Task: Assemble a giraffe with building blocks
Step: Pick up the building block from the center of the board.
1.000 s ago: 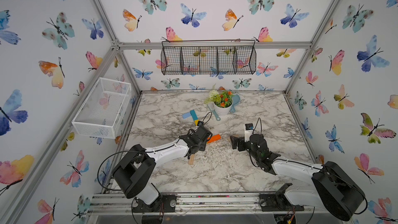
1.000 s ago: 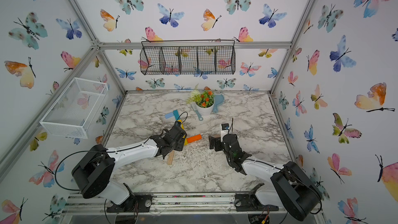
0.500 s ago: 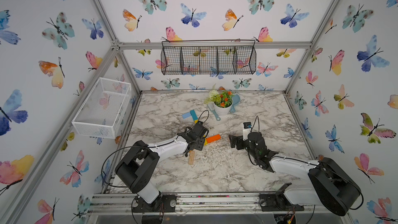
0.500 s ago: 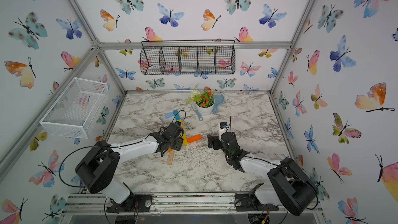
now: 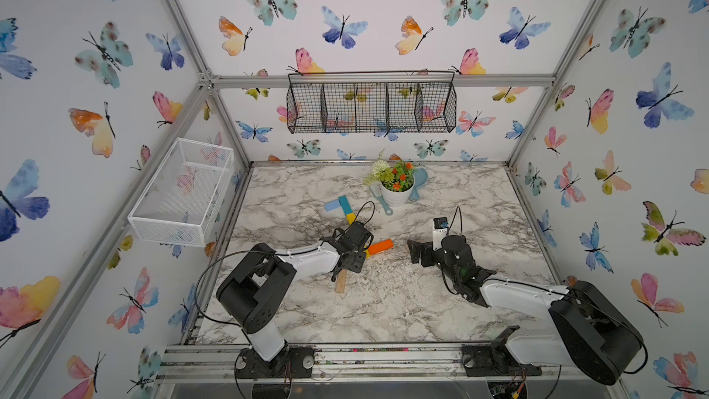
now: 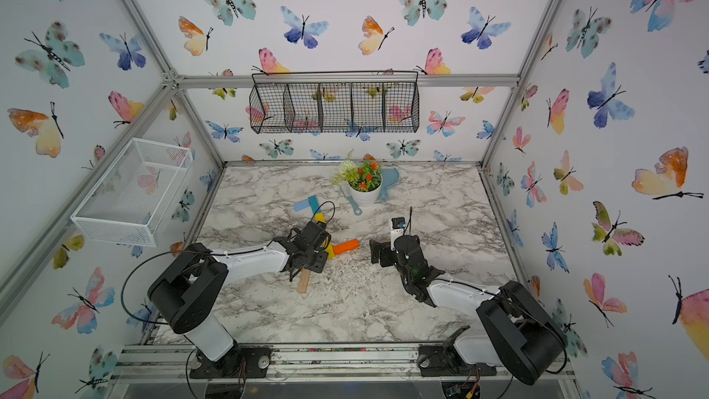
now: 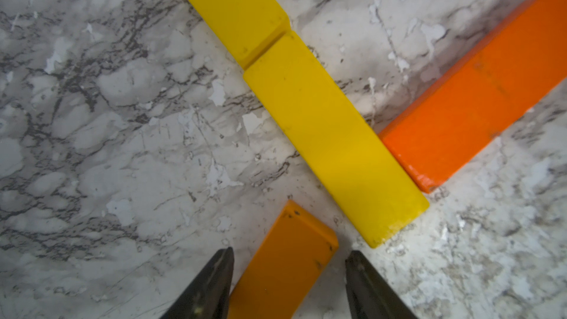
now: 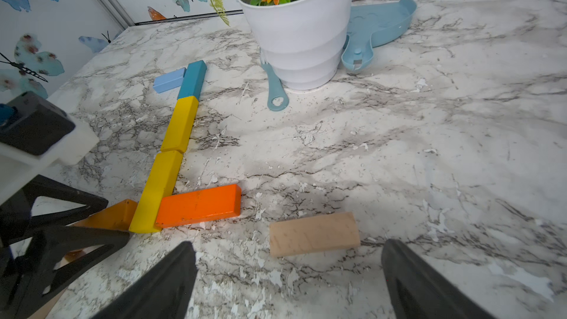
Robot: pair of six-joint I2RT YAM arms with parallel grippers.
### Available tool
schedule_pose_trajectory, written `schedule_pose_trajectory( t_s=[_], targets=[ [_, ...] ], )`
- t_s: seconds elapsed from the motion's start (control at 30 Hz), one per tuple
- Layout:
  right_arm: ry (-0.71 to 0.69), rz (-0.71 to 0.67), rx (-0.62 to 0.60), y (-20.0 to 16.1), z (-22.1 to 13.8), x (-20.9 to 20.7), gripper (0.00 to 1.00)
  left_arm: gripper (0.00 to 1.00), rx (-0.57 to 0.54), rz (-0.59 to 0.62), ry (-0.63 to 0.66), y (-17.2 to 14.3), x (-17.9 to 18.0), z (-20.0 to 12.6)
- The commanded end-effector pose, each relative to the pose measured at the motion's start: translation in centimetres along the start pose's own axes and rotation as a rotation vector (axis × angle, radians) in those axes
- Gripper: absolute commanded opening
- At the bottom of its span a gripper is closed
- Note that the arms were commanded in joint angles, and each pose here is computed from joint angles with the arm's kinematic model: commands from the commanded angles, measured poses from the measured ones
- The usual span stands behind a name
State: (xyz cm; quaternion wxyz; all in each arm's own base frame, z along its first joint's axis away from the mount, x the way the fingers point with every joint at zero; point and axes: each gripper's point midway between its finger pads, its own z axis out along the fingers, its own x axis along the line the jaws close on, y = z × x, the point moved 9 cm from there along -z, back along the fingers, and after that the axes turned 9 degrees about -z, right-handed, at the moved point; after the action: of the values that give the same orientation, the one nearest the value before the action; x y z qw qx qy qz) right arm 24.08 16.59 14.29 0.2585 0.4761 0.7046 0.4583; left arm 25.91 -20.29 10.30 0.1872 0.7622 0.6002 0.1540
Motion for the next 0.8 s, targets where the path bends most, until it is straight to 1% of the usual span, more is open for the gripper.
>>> schedule_pose_trajectory(
  t_s=[0.0, 0.03, 0.1, 0.27, 0.47, 0.77],
  targets=[
    [0.009, -0.003, -0.016, 0.5, -0.2, 0.2, 0.99, 0.62, 0.019, 0.010, -0.010, -0.6, 0.0, 0.3],
    [0.008, -0.003, -0.015, 0.5, -0.2, 0.2, 0.99, 0.61, 0.024, 0.009, -0.010, -0.6, 0.0, 0.4],
    [0.005, -0.002, -0.011, 0.4, -0.2, 0.2, 0.99, 0.54, 0.034, 0.015, -0.019, -0.7, -0.1, 0.6],
    [-0.004, 0.000, -0.015, 0.5, -0.3, 0.1, 0.99, 0.42, 0.055, 0.013, -0.020, -0.8, -0.2, 0.6],
    [-0.007, 0.000, -0.018, 0.5, -0.4, 0.1, 0.99, 0.36, 0.043, 0.008, -0.013, -0.5, 0.0, -0.1],
    [-0.009, -0.002, -0.017, 0.5, -0.4, 0.0, 0.99, 0.32, 0.006, -0.030, 0.042, 0.1, 0.8, -1.3]
  ],
)
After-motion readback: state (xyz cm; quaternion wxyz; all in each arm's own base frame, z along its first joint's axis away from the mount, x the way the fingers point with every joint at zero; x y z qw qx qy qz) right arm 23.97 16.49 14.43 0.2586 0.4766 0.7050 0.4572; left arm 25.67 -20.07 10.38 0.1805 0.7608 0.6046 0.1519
